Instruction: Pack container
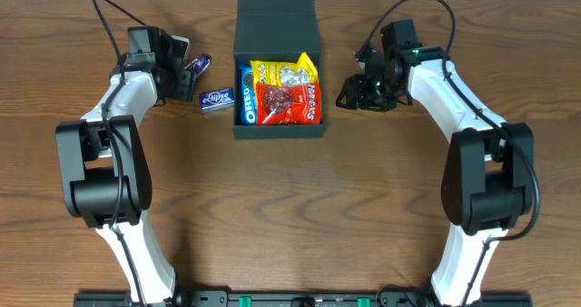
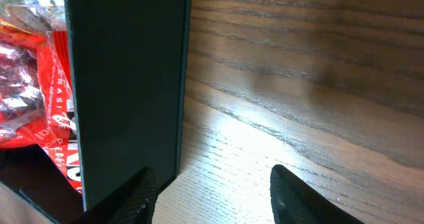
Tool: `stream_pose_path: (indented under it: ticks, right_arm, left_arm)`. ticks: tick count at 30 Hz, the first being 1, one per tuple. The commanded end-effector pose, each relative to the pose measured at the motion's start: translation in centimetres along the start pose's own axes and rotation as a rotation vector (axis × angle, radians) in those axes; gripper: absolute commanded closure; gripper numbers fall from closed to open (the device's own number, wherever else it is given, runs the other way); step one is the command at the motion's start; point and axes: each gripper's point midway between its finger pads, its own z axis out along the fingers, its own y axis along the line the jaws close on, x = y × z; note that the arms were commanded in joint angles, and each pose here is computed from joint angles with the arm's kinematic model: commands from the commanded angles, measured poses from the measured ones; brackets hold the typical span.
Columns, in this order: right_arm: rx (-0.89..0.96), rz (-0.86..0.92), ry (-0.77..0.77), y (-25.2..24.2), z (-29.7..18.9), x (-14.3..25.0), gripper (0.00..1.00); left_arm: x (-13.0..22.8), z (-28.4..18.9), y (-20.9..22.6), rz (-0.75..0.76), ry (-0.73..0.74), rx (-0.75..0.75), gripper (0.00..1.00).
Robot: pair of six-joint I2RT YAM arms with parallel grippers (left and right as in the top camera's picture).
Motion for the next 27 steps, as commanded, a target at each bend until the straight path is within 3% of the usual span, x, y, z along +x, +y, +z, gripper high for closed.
stream_pose_path:
  ticks: [1,10,15,22,27]
  right_arm:
    - [-0.018,-0.01,-0.042,0.9,-1.4,-1.0,0.45]
    - [-0.037,-0.015,-0.049,1.2,-1.5,-1.2,0.45]
    - [-0.038,-0.015,-0.049,1.2,-1.5,-1.2,0.45]
    - [-0.038,-0.041,-0.094,1.8,-3.7,-2.9,0.46]
    - [-0.025,-0.116,-0.187,3.1,-7.0,-4.9,0.45]
  left_arm:
    - [1.0,1.2,-0.1,-0.013,0.028,0.014,0.36]
    - [1.5,1.8,0.0,-0.02,0.042,0.017,0.43]
    - [1.5,1.8,0.0,-0.025,0.043,0.017,0.57]
    - [1.6,1.8,0.2,-0.058,0.047,0.003,0.93]
    - [1.3,1.2,0.6,-0.134,0.043,-0.024,0.94]
